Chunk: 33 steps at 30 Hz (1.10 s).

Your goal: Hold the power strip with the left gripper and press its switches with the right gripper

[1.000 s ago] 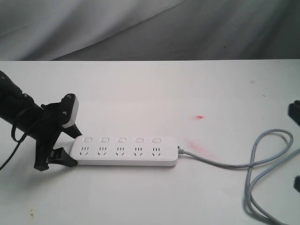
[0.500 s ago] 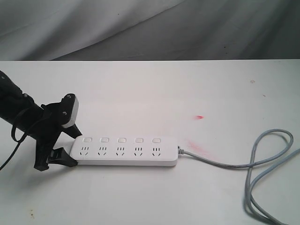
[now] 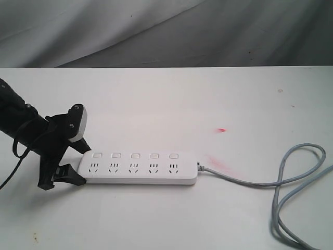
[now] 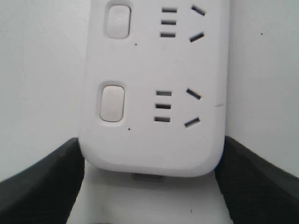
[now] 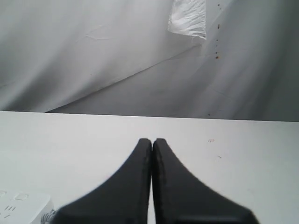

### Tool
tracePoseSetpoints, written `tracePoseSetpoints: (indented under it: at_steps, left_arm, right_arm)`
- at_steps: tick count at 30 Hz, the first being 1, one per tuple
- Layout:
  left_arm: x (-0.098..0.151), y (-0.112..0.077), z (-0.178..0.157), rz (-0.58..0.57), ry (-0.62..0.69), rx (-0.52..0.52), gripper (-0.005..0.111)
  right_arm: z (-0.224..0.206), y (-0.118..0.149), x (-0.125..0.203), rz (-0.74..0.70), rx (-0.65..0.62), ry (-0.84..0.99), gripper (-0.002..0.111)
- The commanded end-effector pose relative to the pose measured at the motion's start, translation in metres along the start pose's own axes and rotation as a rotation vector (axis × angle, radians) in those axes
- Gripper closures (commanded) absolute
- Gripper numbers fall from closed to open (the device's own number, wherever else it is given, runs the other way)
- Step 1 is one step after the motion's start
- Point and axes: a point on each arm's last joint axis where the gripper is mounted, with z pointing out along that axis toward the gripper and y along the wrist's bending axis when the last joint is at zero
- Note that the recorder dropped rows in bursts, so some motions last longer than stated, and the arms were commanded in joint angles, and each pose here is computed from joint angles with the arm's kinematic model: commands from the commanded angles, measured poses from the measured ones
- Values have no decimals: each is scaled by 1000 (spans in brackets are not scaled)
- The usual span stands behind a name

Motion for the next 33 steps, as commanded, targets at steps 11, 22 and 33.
tracePoseSetpoints:
  at_steps: [11, 22, 33]
  left_arm:
    - [-2, 1, 1, 7, -1, 2, 67]
    - [-1, 2, 1, 12, 5, -11, 67]
    - [-1, 2, 1, 11, 3, -12, 67]
  right_arm:
    - [0, -1, 5, -9, 7, 43, 108]
    - [0, -1, 5, -7, 7, 43, 108]
    - [0, -1, 5, -7, 7, 43, 108]
